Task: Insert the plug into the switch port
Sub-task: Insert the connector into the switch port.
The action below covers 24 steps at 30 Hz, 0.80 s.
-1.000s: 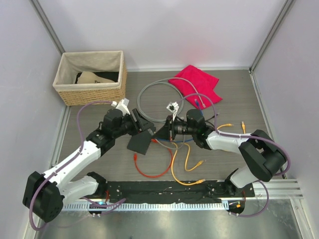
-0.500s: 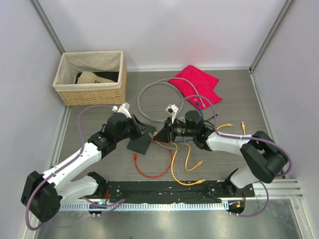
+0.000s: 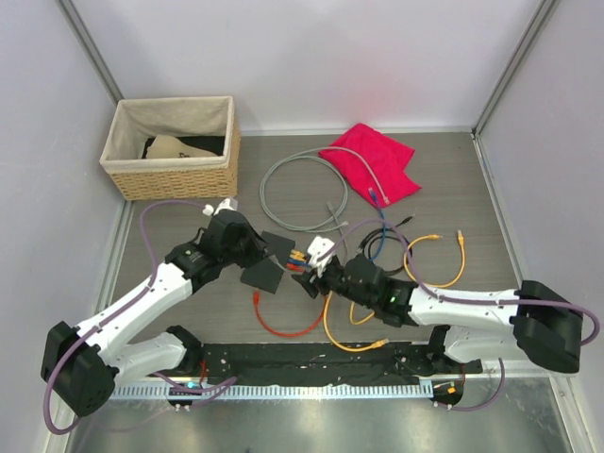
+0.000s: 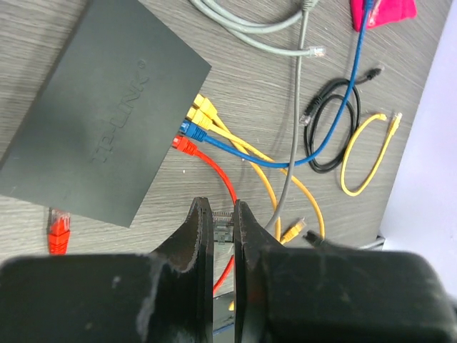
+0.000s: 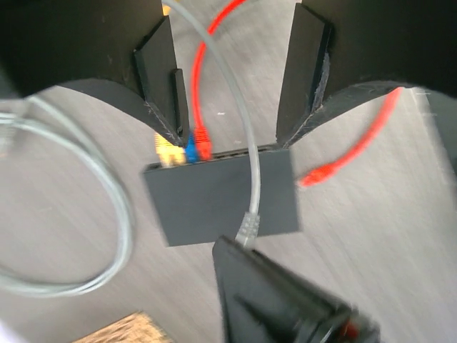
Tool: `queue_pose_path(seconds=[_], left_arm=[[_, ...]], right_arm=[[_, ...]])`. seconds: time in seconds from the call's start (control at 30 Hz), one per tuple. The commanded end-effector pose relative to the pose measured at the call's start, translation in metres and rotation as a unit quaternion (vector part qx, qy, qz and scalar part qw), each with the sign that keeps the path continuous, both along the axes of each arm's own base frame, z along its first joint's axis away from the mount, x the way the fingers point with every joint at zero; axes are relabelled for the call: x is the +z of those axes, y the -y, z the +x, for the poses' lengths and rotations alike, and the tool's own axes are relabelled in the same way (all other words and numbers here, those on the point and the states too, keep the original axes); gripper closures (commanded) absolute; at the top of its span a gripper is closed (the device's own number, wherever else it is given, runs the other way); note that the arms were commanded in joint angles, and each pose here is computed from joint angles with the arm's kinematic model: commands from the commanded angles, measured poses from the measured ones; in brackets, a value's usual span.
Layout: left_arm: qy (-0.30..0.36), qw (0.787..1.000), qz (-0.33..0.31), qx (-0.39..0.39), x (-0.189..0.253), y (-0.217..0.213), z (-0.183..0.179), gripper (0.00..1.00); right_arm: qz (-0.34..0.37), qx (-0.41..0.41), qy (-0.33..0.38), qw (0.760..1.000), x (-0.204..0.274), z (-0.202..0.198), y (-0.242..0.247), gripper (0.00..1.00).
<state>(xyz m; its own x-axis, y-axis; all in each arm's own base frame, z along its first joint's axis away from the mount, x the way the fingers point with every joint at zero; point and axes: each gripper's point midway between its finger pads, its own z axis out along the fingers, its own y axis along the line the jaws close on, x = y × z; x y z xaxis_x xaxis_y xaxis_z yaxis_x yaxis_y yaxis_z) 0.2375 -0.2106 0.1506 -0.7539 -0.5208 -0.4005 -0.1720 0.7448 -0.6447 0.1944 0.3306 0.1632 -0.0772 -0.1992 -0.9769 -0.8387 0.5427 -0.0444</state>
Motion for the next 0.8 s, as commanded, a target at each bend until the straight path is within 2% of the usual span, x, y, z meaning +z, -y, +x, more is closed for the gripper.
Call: queue_pose_path(seconds=[0.0,0.03,0.13,0.27,0.57,0.67,0.77], left_arm=[[-0.017,0.999,0.021,0.027,-0.001,-0.009,-0.001,1.00],[-0.021,0.999,0.018,0.030,-0.002,-0.008,-0.001,1.00],[-0.026,0.999,0.011,0.035,-0.002,-0.006,0.000,1.00],[-0.027,0.999,0.001,0.033,0.001,-0.002,0.000,1.00],[-0.027,0.999,-0.007,0.040,-0.001,-0.001,0.000,1.00],[-0.027,0.999,-0.011,0.037,-0.002,0.001,-0.001,1.00],[-0.025,0.999,-0.012,0.034,0.000,0.002,0.000,1.00]], right_arm=[[-0.042,-0.103,0.163,0.980,0.023,0.014,0.008,0.41],[-0.070,-0.102,0.185,0.975,0.013,0.014,0.003,0.41],[-0.069,-0.105,0.229,0.965,0.020,0.007,-0.015,0.41],[-0.094,-0.099,0.249,0.959,0.006,0.005,-0.042,0.40],[-0.100,-0.129,0.281,0.946,0.009,0.015,-0.065,0.42],[-0.112,-0.130,0.285,0.943,0.005,0.017,-0.070,0.45],[-0.115,-0.132,0.284,0.943,0.004,0.018,-0.072,0.57]])
